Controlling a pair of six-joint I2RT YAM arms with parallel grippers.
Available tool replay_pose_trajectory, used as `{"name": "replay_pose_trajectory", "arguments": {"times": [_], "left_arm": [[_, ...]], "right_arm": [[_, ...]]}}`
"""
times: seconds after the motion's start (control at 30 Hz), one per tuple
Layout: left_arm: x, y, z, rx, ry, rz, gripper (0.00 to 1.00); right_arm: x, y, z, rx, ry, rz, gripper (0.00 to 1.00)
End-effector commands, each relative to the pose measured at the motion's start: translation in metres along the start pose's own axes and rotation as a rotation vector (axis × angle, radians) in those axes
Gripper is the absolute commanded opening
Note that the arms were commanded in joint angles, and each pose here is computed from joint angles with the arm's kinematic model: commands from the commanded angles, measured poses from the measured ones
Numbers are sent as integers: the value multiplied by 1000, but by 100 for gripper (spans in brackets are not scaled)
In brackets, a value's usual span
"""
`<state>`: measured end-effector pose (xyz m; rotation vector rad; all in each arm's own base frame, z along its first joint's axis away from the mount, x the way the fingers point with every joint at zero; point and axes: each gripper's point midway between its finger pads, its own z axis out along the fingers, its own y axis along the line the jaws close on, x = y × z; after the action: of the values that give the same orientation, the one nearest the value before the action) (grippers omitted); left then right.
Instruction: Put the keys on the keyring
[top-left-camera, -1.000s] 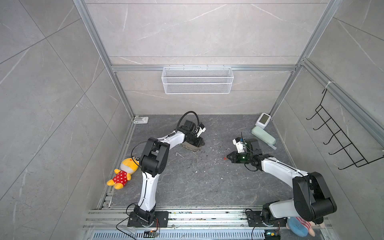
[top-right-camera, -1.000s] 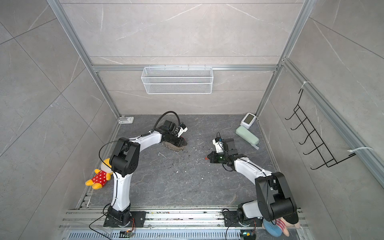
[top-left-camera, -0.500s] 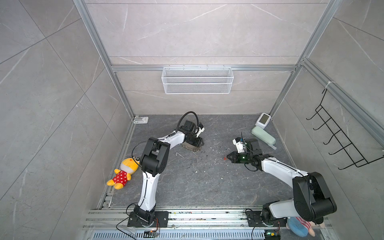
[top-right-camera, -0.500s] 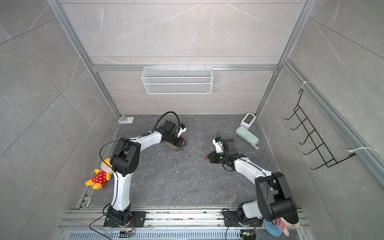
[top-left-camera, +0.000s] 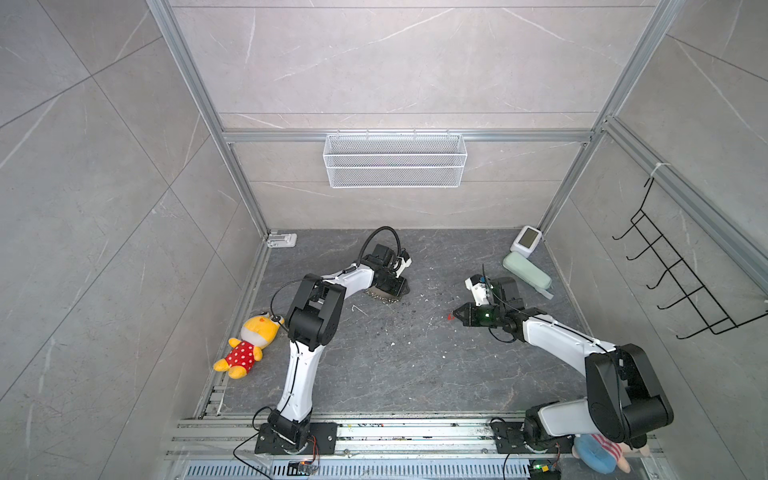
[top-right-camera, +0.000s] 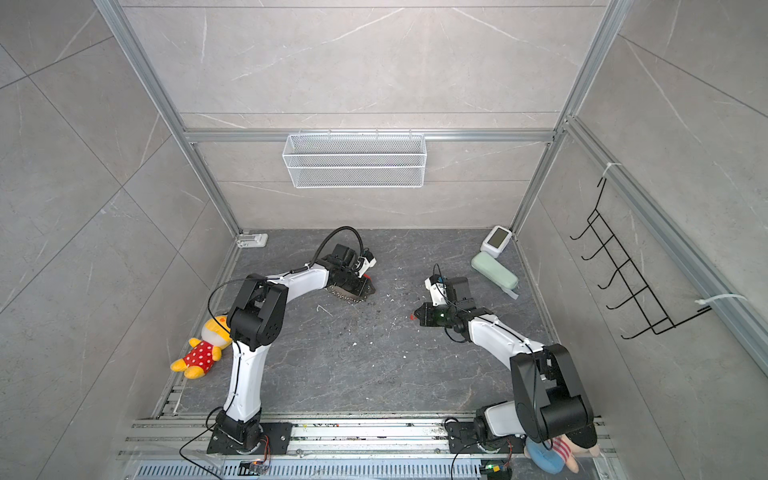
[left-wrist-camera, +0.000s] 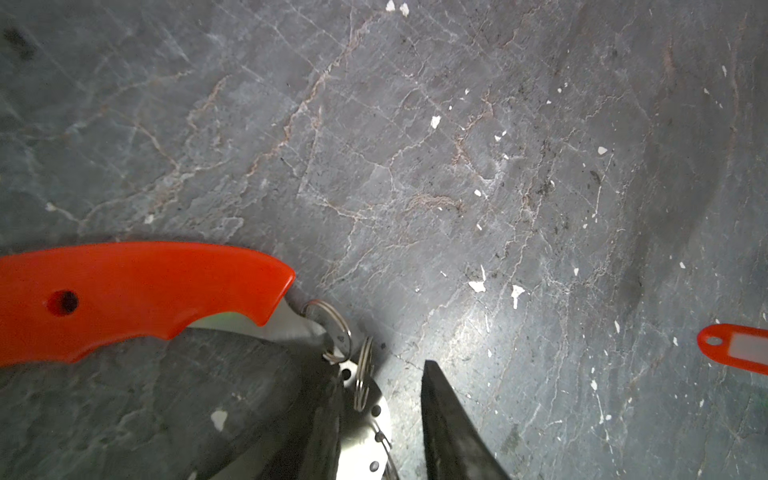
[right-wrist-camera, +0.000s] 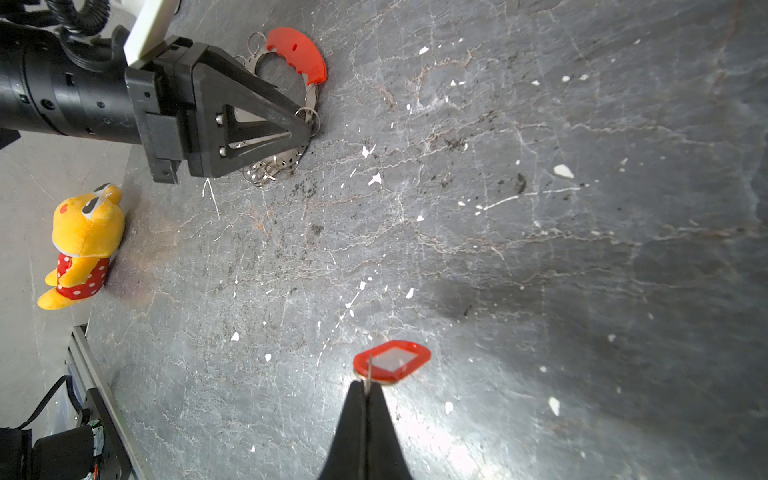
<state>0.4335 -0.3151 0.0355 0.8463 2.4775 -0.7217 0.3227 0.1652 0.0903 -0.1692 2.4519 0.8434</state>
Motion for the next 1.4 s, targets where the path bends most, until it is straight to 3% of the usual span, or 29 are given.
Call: {"name": "replay_pose_trajectory", "arguments": {"times": [0.0, 0.27, 0.37, 0.63, 0.9, 1.13, 1.37], "left_arm": [[-12, -1, 0, -3, -27, 5, 31], [-5, 0, 4, -7, -1, 5, 19], [-2, -1, 5, -6, 11, 23, 0], [-19, -26, -31, 31, -53, 170, 0], [-66, -107, -139, 178, -413, 554, 0], [-102, -152, -227, 437, -680, 613, 0], [-122, -164, -279, 597, -891, 590, 0]], "right_arm": [[1, 1, -2, -11, -2, -1, 0], [0, 2, -3, -12, -4, -4, 0], [0, 2, -3, -12, -5, -4, 0], [-14, 14, -12, -39, -45, -35, 0], [-61, 102, -45, -378, -120, -165, 0], [-95, 161, -76, -573, -183, -276, 0], [-122, 193, -105, -667, -254, -329, 0]]}}
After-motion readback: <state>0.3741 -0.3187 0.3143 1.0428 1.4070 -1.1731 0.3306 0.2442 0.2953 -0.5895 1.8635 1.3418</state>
